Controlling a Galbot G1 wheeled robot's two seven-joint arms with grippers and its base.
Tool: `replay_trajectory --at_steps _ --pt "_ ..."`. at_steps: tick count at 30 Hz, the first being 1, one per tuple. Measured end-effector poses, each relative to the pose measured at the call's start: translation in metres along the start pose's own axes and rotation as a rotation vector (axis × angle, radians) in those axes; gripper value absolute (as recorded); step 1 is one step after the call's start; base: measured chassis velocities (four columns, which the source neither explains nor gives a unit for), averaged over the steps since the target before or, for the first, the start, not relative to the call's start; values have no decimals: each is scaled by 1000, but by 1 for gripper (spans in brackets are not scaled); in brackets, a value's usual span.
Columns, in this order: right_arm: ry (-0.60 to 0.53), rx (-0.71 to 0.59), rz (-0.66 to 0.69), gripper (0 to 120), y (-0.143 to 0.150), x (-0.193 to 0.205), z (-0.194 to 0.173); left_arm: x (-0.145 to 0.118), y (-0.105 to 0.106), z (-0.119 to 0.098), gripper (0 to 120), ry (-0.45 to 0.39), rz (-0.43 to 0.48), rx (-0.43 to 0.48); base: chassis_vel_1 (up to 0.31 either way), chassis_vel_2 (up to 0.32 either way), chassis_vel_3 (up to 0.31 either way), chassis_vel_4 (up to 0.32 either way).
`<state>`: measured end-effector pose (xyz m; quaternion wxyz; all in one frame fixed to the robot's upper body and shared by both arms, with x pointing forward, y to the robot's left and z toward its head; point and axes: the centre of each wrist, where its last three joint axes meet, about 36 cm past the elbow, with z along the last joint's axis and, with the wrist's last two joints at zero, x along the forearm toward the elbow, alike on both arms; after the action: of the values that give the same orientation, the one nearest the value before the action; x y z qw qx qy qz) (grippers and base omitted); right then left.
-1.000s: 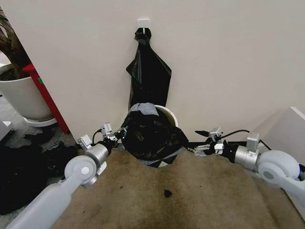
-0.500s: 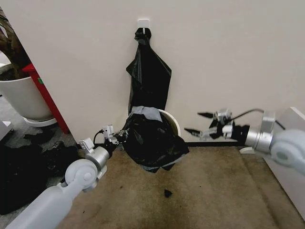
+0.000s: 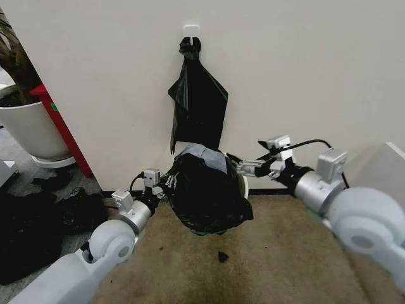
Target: Place the garbage bag over the trash bin.
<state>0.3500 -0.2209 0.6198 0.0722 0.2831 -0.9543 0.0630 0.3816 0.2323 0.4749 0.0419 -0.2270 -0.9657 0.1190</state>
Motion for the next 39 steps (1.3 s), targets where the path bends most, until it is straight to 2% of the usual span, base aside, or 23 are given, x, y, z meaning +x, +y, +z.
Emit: replay_trajectory --at_steps 8,18,23,29,39 --pt "3 163 6 100 18 -21 21 -2 -4 -1 5 7 3 8 0 0 0 0" --pt "33 306 43 100 12 -40 35 -3 -8 -1 5 2 10 18 0 0 0 0" --pt "49 312 44 100 12 -44 42 -3 -9 -2 5 0 11 20 0 0 0 0" --pt "60 372 116 100 0 -53 52 -3 -11 -4 5 -5 24 23 0 0 0 0" --pt "8 359 146 100 -9 -36 28 -4 -4 4 4 7 41 -9 0 0 0 0"
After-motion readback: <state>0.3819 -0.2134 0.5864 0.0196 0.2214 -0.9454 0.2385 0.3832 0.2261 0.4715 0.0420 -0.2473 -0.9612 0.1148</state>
